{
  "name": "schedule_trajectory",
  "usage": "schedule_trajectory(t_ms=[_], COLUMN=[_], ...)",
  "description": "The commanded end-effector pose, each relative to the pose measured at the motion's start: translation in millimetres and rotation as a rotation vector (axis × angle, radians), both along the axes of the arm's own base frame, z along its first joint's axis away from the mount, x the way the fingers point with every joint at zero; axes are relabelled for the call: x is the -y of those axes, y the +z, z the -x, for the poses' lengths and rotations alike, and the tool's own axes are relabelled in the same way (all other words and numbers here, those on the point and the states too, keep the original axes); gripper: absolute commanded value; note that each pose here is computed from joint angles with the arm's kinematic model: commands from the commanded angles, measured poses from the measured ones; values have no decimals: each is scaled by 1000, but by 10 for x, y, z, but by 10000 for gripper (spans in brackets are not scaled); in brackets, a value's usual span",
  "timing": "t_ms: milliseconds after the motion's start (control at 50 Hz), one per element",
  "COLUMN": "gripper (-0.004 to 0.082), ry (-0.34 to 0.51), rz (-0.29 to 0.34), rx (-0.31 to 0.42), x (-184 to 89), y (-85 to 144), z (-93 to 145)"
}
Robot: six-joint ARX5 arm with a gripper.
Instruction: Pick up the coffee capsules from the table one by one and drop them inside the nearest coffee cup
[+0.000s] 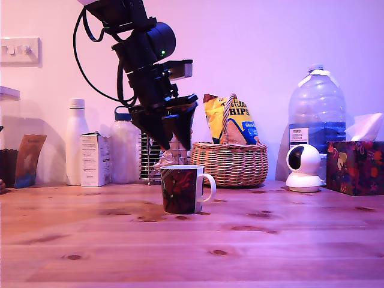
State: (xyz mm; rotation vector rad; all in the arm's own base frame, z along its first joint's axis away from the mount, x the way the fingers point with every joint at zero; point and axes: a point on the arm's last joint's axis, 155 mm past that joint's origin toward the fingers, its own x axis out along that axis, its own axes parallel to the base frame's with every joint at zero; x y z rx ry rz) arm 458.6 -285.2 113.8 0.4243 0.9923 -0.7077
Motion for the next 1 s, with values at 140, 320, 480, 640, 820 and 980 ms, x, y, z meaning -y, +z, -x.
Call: schedule_trajectory(t_ms=[140,320,480,640,820,980], gripper=[-19,-19,-19,-19,-19,-19], ry=[-13,51,80,114,176,235], rz=[45,97,163,197,230,241], rx=[49,48,61,107,155,191], x=[-38,-204,-338,-510,-754,-1045], y=[505,854,1198,1487,1643,1610], z=[127,225,321,355,346,334])
